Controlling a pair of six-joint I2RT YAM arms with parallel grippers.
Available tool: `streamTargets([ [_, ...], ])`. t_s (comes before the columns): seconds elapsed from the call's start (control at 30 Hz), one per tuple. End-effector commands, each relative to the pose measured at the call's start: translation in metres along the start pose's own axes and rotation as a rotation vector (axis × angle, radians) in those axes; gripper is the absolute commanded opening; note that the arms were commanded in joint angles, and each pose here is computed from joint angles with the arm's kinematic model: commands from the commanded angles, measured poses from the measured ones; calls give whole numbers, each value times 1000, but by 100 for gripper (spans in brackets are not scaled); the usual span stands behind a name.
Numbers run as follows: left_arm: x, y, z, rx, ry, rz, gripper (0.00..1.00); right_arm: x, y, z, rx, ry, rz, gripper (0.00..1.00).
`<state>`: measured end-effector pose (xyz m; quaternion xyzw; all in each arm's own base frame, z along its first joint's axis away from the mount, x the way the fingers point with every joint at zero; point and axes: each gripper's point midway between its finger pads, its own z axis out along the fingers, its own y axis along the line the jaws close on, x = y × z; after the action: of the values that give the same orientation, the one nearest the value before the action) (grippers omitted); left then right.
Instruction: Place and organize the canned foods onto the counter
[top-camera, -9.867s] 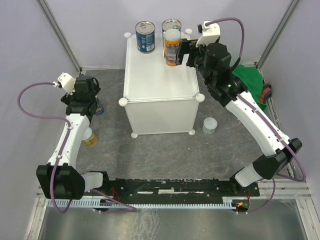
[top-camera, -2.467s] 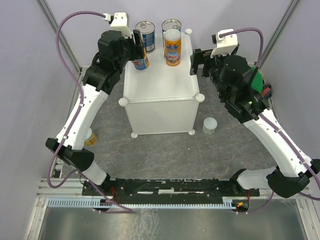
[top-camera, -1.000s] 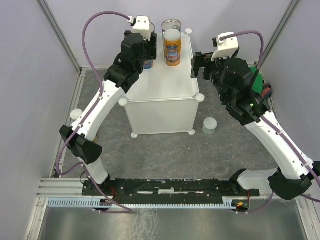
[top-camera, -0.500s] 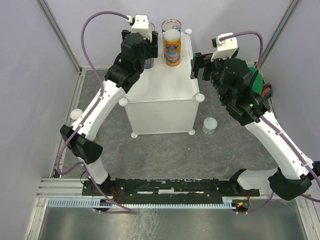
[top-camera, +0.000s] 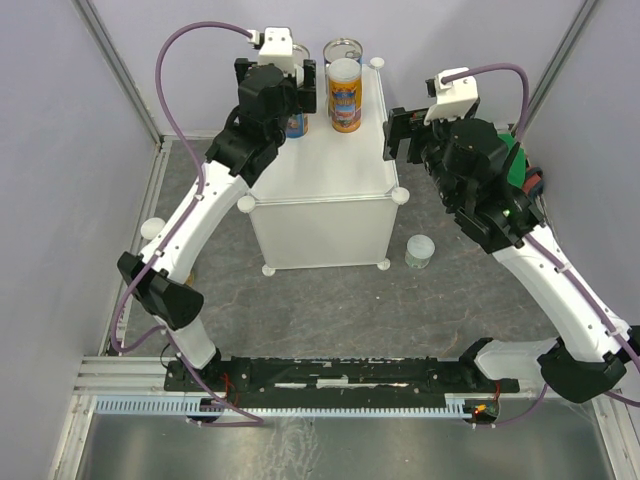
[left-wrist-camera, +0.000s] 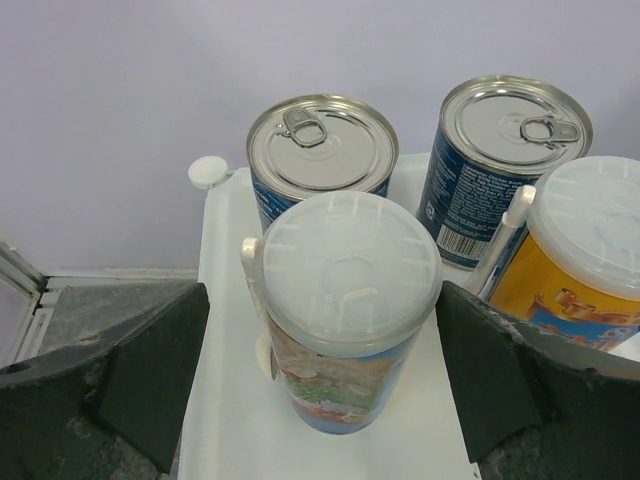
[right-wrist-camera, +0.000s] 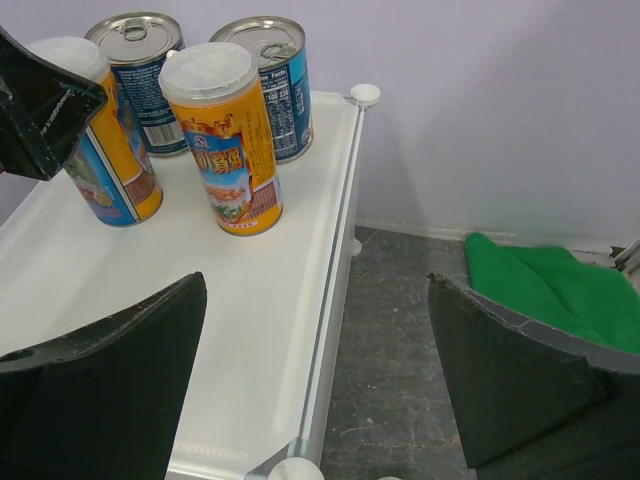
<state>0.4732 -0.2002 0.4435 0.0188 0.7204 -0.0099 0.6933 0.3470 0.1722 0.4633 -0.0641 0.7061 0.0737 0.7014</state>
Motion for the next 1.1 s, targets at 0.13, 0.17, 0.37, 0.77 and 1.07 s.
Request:
streamTargets([
  [0.13,-96,24,-53,18,-200,-210,99,-21,-5,-12,-7,-59,36,99],
  [0.17,-101,27,-58,19,-209,-222,99,-21,-5,-12,-6,-60,35,99],
  [0.37,-115,70,-89,-130,-259,-332,99,-25,-5,-15,-11,-70,47,99],
  [0.77,-19,175,-112,-626,-140,-489,99,-31,4,-14,-55,-81,83,99],
  [1.07,118,255,-129,-988,105,-635,99,-23,23,-2,-115,-64,120,99],
])
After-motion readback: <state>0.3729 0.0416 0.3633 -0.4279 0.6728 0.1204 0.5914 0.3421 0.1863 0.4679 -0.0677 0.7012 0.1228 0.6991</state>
